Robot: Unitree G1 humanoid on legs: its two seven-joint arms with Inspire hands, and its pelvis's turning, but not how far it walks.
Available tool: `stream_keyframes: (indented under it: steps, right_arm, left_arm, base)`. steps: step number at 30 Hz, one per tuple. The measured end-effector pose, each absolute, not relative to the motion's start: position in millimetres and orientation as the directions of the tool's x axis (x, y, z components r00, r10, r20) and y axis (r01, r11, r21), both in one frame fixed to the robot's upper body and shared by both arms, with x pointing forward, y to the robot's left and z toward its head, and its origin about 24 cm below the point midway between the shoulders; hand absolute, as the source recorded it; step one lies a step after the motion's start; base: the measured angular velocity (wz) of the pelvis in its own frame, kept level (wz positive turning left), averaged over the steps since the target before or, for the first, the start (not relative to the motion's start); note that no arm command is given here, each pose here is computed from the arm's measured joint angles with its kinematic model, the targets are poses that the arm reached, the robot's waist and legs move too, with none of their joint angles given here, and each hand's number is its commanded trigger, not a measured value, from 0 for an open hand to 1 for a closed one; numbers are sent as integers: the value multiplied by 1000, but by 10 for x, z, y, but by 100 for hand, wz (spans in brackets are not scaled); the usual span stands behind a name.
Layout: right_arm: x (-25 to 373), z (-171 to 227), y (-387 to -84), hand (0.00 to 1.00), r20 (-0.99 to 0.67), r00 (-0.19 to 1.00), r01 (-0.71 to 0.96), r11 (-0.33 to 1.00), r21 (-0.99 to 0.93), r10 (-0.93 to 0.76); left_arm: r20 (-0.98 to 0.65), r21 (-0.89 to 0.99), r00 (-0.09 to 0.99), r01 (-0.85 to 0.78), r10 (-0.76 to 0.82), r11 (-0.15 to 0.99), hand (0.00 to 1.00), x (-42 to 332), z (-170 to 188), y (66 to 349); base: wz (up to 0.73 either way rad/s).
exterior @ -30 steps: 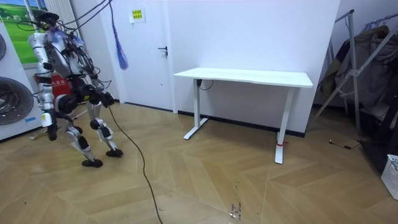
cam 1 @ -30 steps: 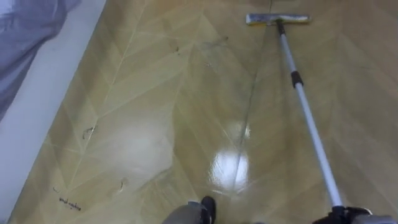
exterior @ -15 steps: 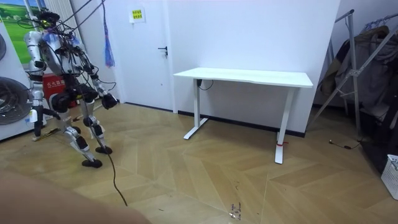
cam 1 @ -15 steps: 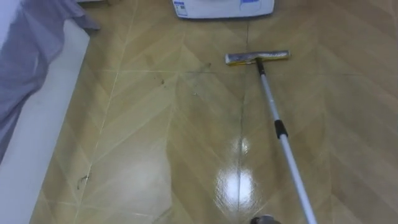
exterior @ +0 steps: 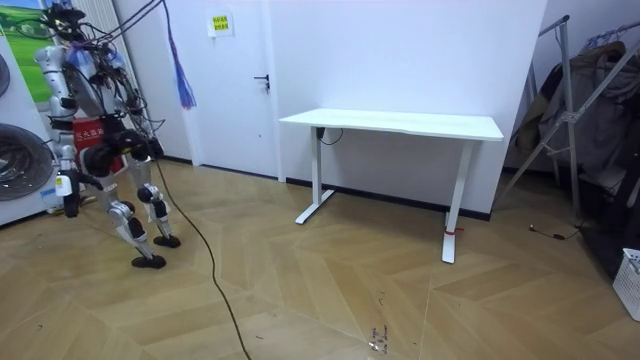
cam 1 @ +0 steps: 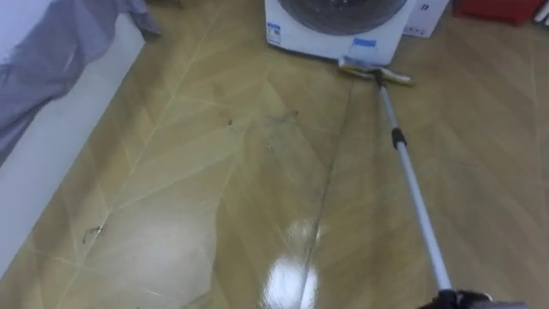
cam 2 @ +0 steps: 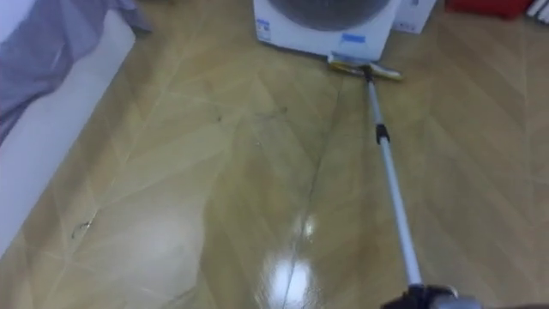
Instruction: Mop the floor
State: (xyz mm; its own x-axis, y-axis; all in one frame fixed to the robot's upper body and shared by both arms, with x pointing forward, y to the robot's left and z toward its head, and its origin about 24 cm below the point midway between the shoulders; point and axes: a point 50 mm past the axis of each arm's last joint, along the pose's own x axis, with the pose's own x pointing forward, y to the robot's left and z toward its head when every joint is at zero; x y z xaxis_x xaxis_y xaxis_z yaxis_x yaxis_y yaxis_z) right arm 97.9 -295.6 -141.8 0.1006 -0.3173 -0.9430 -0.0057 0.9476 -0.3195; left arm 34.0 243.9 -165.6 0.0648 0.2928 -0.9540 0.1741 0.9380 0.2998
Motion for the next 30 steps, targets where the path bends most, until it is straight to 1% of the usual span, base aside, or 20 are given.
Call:
stream_keyframes:
  steps: [2,4,7,10,13,17,30]
  right_arm:
    - [559,-1480,-3000,100,-934,9,-71,932,-357,-357]
    - [314,-1514,-2979,100,-923,-42,-137,917,-374,-383]
    - [18,-1577,-2841,100,-925,-100,-185,920,-344,-366]
    - [-160,-1632,-2670,100,-935,-132,-198,933,-299,-328]
    - [-163,-1669,-2544,100,-948,-124,-191,945,-267,-293]
    - [-118,-1692,-2461,100,-961,-119,-182,957,-227,-251]
    - [-43,-1701,-2421,100,-971,-127,-189,966,-178,-204]
  left_arm:
    - [-949,315,52,199,311,928,0,273,-1658,2444]
    - [-945,325,41,195,324,925,0,233,-1653,2469]
    - [-944,329,34,174,329,928,0,181,-1652,2472]
    - [-945,327,48,169,324,930,0,202,-1658,2426]
    - [-946,324,55,193,320,926,0,210,-1662,2394]
    - [-948,317,74,216,309,923,0,258,-1652,2398]
    - [-966,256,31,234,257,938,0,188,-1660,2388]
  base:
    - [1]
    - [-25]
    - [-28]
    - [-24]
    - [-26]
    - [-5]
    - [-2]
